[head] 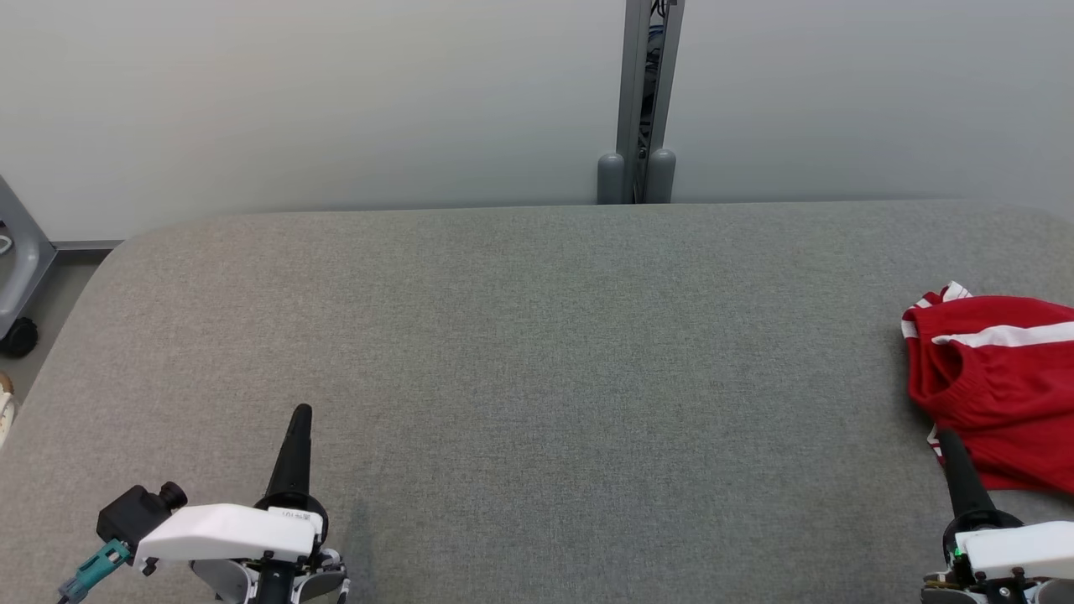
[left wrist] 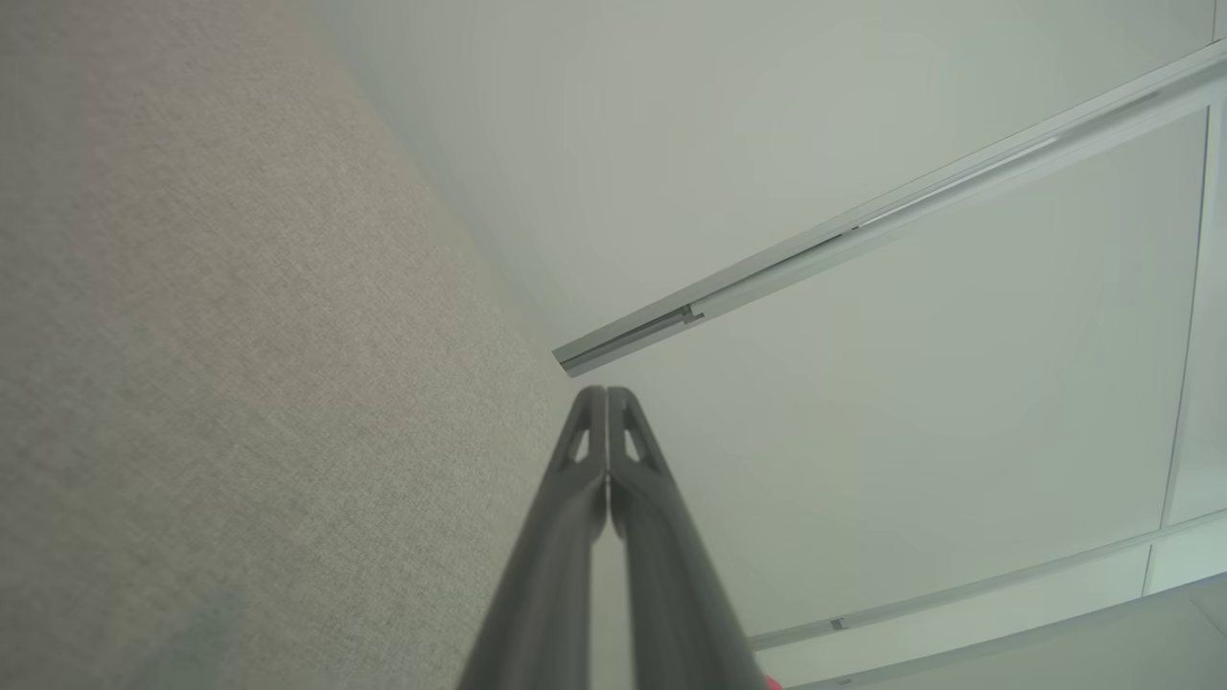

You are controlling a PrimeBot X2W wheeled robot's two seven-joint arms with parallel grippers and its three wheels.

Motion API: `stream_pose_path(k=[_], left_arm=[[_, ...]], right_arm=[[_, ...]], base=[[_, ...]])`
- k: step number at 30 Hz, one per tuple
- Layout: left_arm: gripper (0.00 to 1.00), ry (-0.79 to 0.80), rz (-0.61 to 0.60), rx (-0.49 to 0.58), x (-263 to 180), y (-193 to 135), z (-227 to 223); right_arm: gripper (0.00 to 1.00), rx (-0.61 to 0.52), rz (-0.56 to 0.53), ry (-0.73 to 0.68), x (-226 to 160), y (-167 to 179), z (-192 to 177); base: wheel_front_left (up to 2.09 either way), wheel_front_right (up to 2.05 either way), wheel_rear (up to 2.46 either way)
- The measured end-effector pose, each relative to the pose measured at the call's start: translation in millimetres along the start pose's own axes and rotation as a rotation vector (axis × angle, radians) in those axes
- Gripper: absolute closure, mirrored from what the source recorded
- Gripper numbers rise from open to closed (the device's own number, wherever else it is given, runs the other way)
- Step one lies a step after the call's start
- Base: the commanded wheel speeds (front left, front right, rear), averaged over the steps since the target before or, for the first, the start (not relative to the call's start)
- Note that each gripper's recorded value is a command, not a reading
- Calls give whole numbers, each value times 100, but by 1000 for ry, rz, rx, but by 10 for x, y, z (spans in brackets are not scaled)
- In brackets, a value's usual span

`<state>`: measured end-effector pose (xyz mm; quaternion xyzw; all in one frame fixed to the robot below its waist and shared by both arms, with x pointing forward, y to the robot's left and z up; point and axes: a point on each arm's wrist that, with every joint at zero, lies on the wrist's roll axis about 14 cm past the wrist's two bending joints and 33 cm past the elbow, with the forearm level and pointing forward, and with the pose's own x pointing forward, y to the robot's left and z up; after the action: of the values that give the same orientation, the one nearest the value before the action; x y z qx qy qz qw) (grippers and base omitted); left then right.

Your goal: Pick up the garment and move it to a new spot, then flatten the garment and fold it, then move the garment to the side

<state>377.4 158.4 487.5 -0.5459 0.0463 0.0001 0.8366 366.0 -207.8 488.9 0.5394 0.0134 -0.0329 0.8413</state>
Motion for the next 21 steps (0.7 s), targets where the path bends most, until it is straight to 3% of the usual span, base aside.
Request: stream_pose_path(k=[21], left_arm=[[100,13,-26,-173,116,-82,30]], right_arm=[[100,184,-2,-23,27,-28,144]], base=[[0,0,0]])
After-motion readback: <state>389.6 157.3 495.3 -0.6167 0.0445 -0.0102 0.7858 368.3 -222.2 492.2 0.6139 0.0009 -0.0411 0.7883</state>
